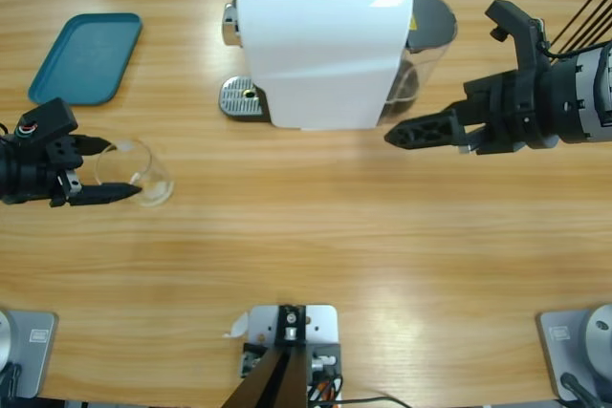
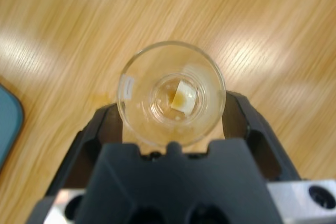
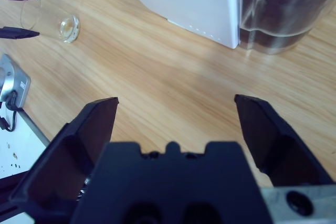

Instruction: Pour coffee

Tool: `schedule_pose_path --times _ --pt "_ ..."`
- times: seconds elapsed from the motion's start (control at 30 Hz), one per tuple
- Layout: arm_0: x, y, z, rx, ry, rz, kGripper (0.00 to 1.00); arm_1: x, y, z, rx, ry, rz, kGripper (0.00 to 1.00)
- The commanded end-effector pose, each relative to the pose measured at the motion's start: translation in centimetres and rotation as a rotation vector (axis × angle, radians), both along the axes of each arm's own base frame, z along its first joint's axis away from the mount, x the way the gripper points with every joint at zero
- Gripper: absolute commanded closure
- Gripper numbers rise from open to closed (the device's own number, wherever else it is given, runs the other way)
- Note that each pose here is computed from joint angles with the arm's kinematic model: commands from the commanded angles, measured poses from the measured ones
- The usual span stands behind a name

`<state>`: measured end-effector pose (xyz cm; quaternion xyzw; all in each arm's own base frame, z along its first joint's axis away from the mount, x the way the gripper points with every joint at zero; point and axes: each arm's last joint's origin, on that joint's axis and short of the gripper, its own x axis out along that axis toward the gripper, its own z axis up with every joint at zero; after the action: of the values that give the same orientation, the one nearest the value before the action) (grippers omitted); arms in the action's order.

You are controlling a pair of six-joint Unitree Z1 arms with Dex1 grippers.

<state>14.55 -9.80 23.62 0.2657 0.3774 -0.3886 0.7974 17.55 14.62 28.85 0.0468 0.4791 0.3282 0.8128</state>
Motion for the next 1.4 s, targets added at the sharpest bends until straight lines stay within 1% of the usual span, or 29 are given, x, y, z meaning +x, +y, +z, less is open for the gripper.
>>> schedule_pose_path --times 0.03,0.1,0.17,0.33,0.47,0.57,0.63,0.7,0.77,0.8,0.83,0.87,1.07,1.4 --pt "2.7 -1.1 5.2 -0.040 -0.179 -0.045 0.782 0.6 0.2 -1.5 -0.022 0.041 0.007 0.000" --pt "4.0 -1.6 6.0 -0.041 -0.204 -0.046 0.782 0.7 0.3 -1.6 -0.025 0.045 0.007 0.000" --pt "5.4 -2.2 6.0 -0.034 -0.206 -0.056 0.782 1.0 0.5 -1.8 -0.027 0.047 0.007 0.000" --pt "9.7 -4.7 4.6 -0.039 -0.191 -0.078 0.782 1.8 1.0 -2.1 -0.034 0.059 0.008 0.000" --pt "11.3 -5.8 3.3 -0.078 -0.159 -0.124 0.782 2.8 0.9 -2.3 -0.036 0.061 0.006 0.000" --pt "12.3 -5.6 2.2 -0.141 -0.105 -0.178 0.782 3.3 1.0 -2.3 -0.034 0.057 0.019 0.000" --pt "13.2 -5.0 1.6 -0.187 -0.087 -0.202 0.782 3.3 1.0 -2.3 -0.030 0.056 0.030 0.000" --pt "14.0 -4.4 1.0 -0.205 -0.085 -0.212 0.782 3.4 1.0 -2.6 -0.034 0.066 0.033 0.000" --pt "14.6 -4.2 0.4 -0.185 -0.100 -0.230 0.782 3.5 1.1 -2.8 -0.037 0.074 0.037 0.000" --pt "14.8 -4.3 0.2 -0.170 -0.114 -0.247 0.815 3.7 1.2 -2.9 -0.037 0.078 0.039 0.000" --pt "15.0 -4.4 -0.1 -0.159 -0.119 -0.258 0.888 3.9 1.3 -3.0 -0.037 0.081 0.041 0.001" --pt "15.4 -4.5 -0.4 -0.145 -0.126 -0.274 0.897 4.1 1.4 -3.0 -0.038 0.084 0.043 0.004" --pt "15.9 -4.5 -1.1 -0.072 -0.160 -0.313 0.892 5.0 2.1 -3.6 -0.043 0.098 0.057 0.004" --pt "16.2 -5.2 -0.8 -0.109 -0.177 -0.343 0.892 5.2 2.3 -4.3 -0.055 0.118 0.068 0.004"
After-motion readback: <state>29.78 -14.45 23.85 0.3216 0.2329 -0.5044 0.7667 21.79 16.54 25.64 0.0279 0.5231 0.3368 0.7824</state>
